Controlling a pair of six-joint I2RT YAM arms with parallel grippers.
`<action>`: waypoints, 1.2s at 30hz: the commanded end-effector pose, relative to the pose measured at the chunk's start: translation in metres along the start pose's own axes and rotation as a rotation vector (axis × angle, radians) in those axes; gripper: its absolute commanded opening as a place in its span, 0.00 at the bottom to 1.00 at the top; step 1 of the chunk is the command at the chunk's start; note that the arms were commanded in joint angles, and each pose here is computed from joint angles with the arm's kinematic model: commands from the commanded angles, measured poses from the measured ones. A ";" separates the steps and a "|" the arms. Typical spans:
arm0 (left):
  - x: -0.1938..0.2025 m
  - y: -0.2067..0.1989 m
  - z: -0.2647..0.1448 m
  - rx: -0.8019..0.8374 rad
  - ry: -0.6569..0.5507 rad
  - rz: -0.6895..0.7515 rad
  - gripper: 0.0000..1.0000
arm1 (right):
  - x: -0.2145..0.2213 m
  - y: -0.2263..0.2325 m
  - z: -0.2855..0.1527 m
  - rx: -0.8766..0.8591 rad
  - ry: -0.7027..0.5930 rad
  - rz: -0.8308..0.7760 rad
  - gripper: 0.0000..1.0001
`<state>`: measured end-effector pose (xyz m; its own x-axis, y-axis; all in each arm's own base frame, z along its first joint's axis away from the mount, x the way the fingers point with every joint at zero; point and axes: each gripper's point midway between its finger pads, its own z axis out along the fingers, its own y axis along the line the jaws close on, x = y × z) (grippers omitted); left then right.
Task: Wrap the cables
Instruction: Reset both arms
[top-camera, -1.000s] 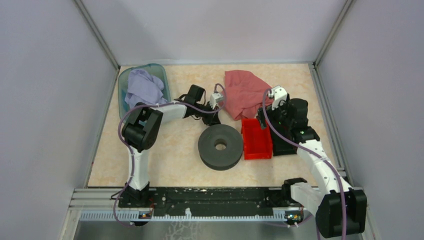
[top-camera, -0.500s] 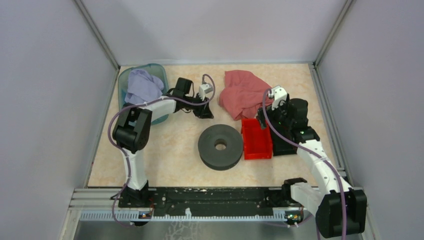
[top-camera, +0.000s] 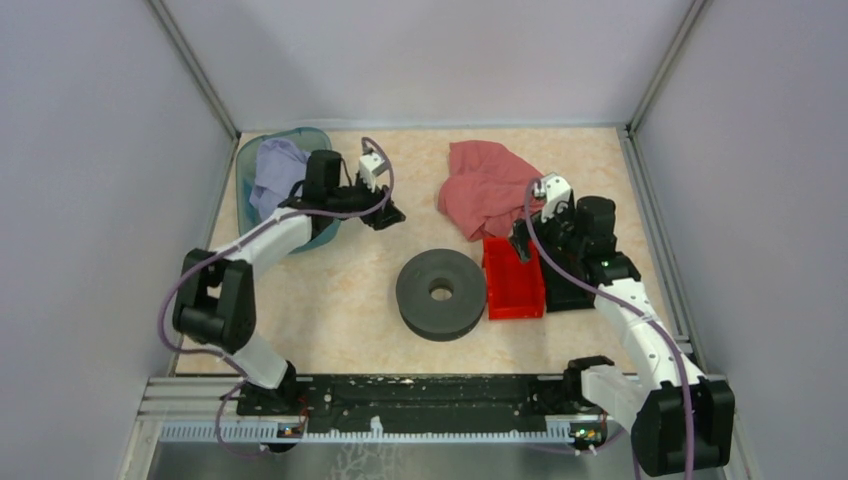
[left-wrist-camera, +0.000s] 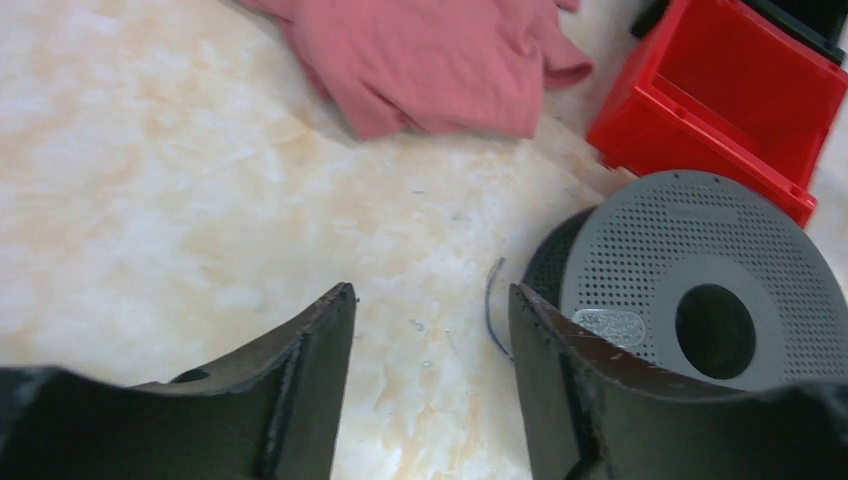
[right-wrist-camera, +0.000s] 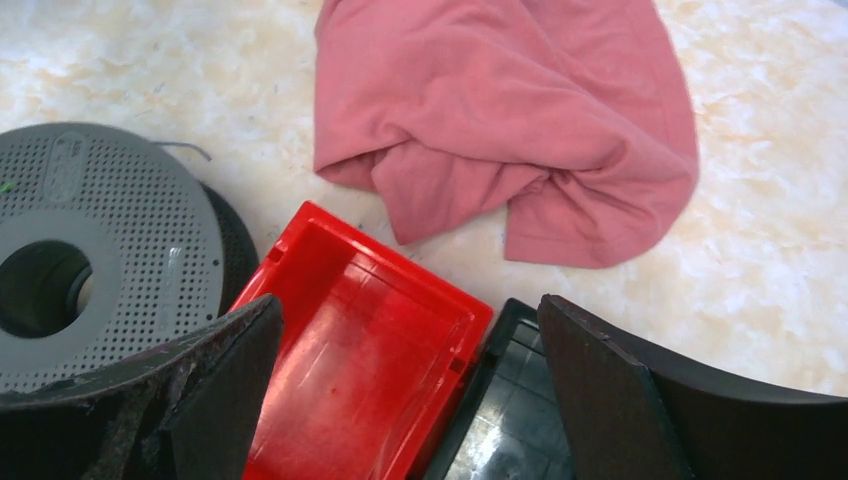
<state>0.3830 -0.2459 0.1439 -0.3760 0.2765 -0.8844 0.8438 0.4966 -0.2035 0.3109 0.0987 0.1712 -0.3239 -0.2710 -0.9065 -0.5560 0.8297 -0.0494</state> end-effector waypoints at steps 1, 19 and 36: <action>-0.040 0.026 -0.045 -0.249 -0.136 0.075 0.67 | -0.051 -0.029 -0.012 0.139 -0.084 -0.024 0.99; -0.079 0.058 -0.232 -1.012 -0.424 0.041 1.00 | -0.097 -0.074 -0.056 0.450 -0.218 0.080 0.99; -0.062 0.031 -0.250 -1.008 -0.512 0.115 1.00 | -0.103 -0.061 -0.084 0.446 -0.290 -0.037 0.99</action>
<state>0.3387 -0.0470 0.2740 -0.0096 0.1090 -0.9940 0.1098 0.9882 0.1073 0.3156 0.0372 0.2842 -0.1232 -0.1920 -0.9736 -0.1740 0.9701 -0.1692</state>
